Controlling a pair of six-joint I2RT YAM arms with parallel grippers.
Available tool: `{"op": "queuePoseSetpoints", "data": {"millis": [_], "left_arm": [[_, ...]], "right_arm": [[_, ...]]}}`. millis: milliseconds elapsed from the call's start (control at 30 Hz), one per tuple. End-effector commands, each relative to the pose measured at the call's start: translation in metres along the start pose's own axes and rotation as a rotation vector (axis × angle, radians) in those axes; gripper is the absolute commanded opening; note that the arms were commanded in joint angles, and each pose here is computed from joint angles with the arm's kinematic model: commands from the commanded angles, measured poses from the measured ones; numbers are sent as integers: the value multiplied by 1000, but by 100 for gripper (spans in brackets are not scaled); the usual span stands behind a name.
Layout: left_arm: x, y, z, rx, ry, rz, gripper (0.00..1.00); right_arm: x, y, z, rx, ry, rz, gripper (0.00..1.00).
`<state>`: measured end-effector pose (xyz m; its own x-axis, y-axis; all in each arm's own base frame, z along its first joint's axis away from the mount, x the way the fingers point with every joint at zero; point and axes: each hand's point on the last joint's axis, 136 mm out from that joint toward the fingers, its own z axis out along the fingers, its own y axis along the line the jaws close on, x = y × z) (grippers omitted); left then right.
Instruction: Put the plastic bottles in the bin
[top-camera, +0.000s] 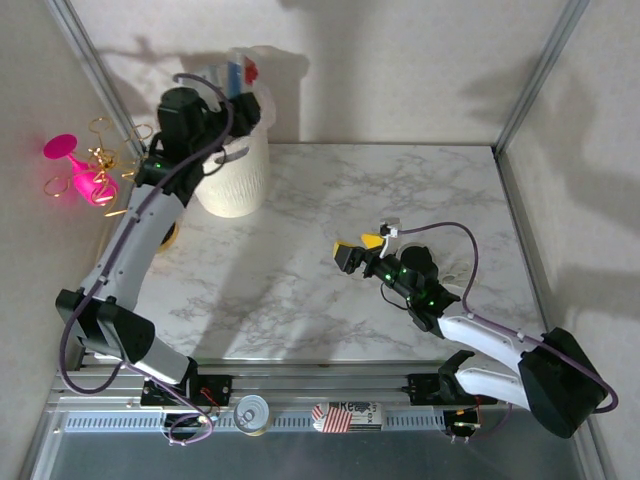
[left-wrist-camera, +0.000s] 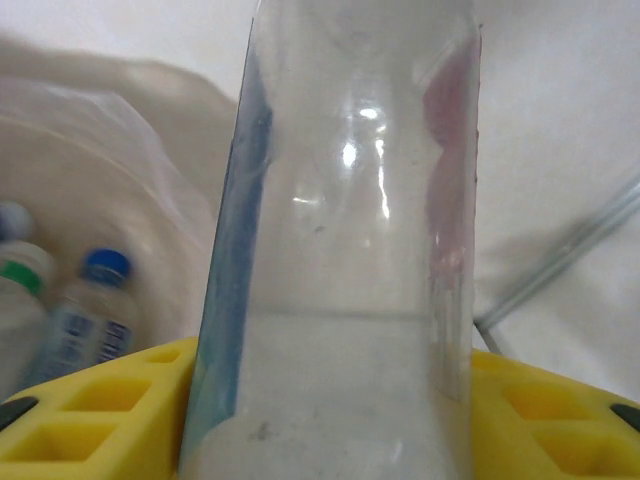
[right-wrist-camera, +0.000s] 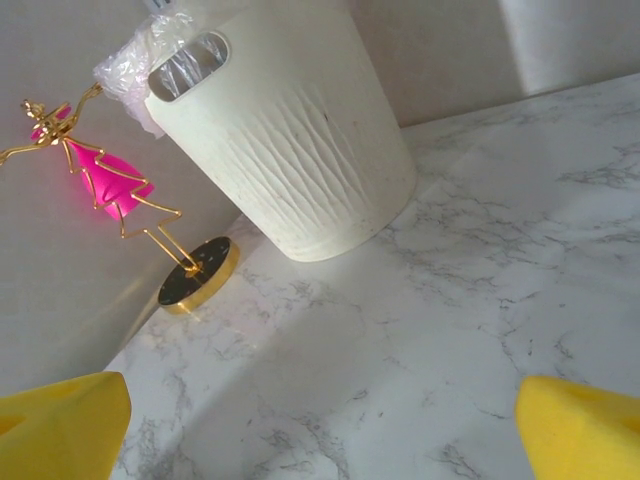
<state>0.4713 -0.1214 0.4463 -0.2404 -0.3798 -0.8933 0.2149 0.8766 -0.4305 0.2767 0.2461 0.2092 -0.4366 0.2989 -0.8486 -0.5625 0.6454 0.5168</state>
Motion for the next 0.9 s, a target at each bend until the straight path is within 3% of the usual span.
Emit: {"op": "queuePoseSetpoints", "data": {"millis": [0, 133, 367, 633, 800, 867], "left_arm": [[-17, 28, -3, -99, -7, 42, 43], [-26, 65, 0, -204, -22, 49, 43], [-11, 107, 16, -346, 55, 77, 43], [20, 107, 37, -298, 150, 10, 45], [22, 110, 41, -310, 149, 2, 58], [21, 110, 42, -313, 144, -2, 73]], "right_arm": [[-7, 1, -6, -2, -31, -12, 99], [-9, 1, -10, 3, -42, -14, 99], [-10, 1, -10, 6, -43, -15, 99], [-10, 1, -9, 7, -39, -12, 99], [-9, -1, -10, 14, -36, -14, 99], [-9, -1, -10, 16, -37, -16, 99]]}}
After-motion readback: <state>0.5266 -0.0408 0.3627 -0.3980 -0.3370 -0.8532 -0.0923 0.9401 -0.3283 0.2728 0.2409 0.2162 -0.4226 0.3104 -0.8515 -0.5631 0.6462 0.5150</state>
